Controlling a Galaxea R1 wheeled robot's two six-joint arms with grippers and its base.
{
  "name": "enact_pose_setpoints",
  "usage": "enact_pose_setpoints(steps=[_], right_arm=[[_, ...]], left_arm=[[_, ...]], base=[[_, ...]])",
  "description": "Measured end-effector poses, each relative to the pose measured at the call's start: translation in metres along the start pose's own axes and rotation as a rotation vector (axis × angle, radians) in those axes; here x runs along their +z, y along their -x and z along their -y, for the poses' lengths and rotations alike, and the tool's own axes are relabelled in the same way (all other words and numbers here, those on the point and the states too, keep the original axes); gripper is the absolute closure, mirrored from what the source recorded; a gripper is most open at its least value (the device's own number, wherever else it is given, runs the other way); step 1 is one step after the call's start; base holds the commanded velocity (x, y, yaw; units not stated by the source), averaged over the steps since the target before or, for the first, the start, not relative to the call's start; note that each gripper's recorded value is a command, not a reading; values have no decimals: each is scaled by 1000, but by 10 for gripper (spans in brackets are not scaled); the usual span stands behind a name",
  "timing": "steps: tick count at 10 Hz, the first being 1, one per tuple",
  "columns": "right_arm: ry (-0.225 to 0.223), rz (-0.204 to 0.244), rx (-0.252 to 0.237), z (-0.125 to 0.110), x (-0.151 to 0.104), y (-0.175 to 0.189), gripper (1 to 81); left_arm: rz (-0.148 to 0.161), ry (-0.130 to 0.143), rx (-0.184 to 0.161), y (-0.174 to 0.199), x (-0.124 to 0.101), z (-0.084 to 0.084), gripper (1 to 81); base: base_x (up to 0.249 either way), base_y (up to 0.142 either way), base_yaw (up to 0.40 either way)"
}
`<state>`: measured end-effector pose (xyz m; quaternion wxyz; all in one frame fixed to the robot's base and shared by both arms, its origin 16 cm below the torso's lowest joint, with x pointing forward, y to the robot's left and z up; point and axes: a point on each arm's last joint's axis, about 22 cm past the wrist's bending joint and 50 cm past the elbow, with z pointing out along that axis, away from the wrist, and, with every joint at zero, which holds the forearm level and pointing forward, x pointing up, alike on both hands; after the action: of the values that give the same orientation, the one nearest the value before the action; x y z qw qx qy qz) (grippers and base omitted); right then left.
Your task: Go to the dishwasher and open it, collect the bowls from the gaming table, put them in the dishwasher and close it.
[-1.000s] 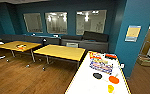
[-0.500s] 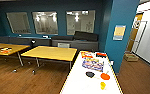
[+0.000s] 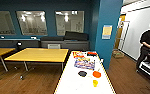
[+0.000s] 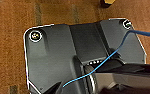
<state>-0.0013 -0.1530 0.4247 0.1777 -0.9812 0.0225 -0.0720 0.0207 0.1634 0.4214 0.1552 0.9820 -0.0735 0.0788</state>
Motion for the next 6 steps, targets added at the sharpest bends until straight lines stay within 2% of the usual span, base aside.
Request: enact_pose_setpoints(steps=[1, 6], right_arm=[[0, 2, 0, 0, 0, 1, 10], [0, 2, 0, 0, 0, 2, 10]], left_arm=[[-2, 0, 0, -1, 0, 0, 10], [2, 1, -2, 6, -1, -1, 10]], base=[[0, 0, 0], [84, 0, 0]])
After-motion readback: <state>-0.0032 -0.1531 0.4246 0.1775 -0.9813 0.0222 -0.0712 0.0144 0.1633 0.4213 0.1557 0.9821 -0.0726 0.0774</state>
